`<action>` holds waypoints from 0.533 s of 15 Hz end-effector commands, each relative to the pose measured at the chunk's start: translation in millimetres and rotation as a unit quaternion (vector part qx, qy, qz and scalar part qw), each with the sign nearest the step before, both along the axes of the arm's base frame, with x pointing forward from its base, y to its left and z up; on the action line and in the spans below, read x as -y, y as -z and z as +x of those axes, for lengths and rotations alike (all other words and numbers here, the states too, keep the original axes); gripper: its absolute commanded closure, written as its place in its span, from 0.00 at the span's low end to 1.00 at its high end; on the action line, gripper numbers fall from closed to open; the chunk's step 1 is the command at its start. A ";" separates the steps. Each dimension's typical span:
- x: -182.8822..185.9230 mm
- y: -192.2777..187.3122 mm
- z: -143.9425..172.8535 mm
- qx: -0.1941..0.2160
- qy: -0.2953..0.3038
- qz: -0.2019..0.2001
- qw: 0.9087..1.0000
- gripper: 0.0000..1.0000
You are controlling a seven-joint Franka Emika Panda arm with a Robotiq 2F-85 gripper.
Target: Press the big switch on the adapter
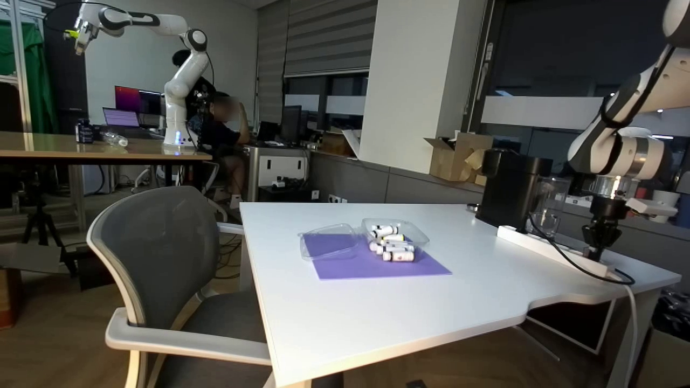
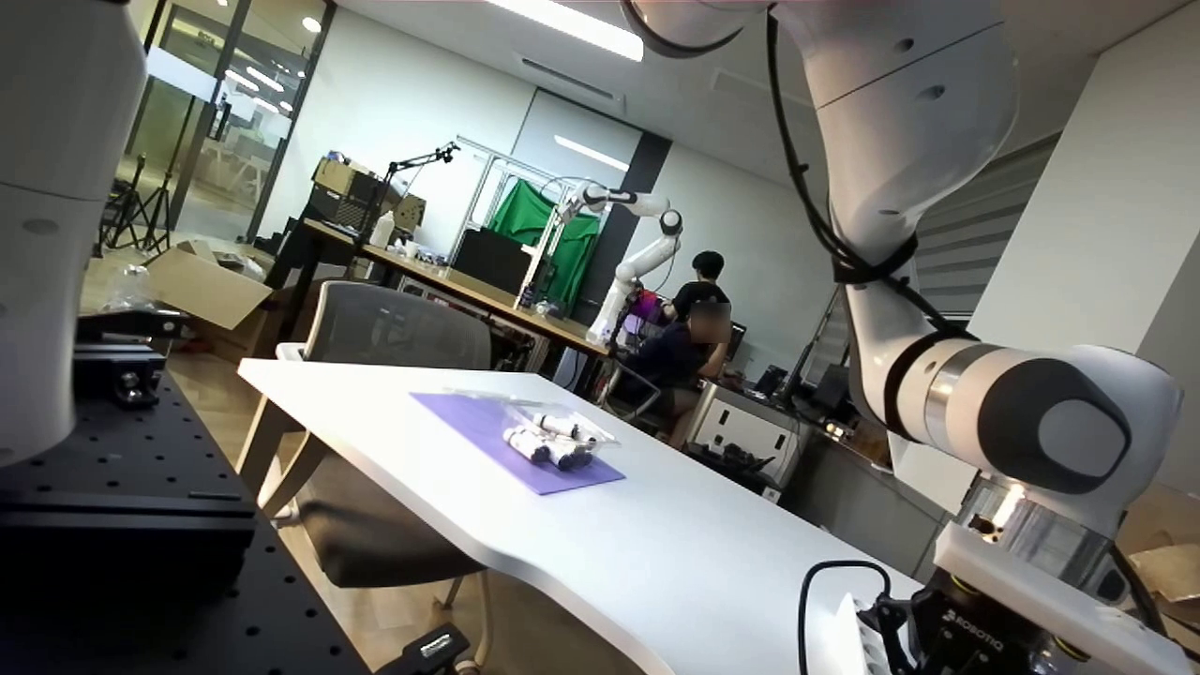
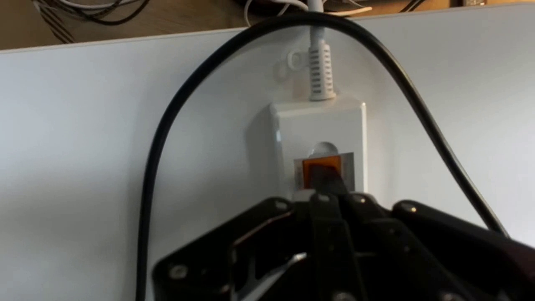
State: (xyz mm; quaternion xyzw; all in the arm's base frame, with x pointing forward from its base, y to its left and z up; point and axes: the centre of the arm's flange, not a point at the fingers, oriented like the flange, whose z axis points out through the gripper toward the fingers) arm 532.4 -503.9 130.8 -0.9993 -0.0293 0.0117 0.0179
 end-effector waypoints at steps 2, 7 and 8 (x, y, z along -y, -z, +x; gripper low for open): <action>38.9 31.9 11.2 0.012 0.031 0.050 0.998 1.00; 36.1 11.5 6.4 0.023 0.043 0.092 0.995 1.00; 33.0 -1.1 5.6 0.021 0.046 0.094 0.994 1.00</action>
